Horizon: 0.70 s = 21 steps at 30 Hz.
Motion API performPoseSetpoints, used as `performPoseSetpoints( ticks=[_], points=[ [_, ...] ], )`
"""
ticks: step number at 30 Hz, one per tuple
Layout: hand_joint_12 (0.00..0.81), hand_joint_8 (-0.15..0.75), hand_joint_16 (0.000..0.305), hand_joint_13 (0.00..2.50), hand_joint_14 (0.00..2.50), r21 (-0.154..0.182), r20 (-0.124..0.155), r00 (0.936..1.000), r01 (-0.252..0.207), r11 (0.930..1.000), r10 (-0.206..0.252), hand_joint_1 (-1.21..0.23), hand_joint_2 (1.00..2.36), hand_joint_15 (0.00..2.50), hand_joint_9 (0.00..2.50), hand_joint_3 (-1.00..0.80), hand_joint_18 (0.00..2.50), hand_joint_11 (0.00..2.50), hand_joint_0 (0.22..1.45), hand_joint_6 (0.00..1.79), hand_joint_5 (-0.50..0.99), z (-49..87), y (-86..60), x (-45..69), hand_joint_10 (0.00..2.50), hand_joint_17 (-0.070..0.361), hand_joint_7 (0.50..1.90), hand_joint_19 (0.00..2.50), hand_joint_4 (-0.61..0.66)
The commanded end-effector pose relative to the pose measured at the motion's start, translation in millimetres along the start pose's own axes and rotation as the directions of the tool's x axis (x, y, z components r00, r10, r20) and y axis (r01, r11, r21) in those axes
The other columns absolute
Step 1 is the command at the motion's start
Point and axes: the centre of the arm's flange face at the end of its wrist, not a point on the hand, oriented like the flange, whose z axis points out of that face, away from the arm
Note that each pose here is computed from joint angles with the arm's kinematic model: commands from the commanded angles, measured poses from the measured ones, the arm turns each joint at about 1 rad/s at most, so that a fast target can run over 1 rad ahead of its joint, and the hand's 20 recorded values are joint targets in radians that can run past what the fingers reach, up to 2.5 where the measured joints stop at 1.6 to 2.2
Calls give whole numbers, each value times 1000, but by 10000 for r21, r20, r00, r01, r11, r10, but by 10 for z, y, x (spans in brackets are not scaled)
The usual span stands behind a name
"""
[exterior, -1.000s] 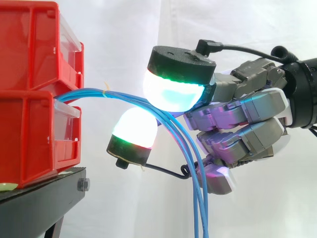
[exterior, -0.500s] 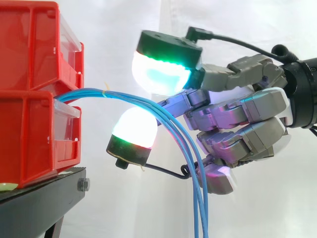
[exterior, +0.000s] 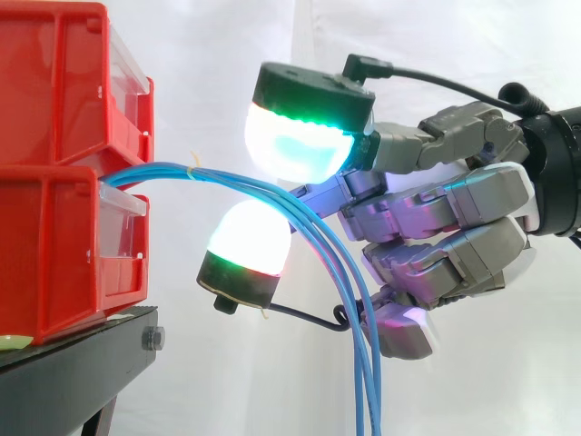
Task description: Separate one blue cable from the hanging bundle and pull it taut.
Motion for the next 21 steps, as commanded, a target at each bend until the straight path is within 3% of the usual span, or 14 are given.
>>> performPoseSetpoints(
  ticks=[1, 10, 21],
  points=[
    [357, 170, 46, 1804, 25, 7, -1, 10000, 2, 10000, -2, -662, 1002, 1166, 2138, -472, 1227, 534, 697, 504, 141, -1, -1, 0, 24, 103, 1240, 879, 147],
    [353, 160, 46, 1809, 24, 7, -1, 10000, 2, 10000, -2, -698, 1015, 1169, 2140, -285, 1229, 535, 713, 504, 141, -1, -1, 0, 24, 104, 1260, 891, 158],
    [362, 228, 48, 1838, 25, 0, -31, 10000, 7, 10000, -7, -742, 1015, 1164, 2144, -177, 1264, 558, 722, 505, 144, -2, 4, 23, 23, 109, 1252, 868, 134]
  ],
)
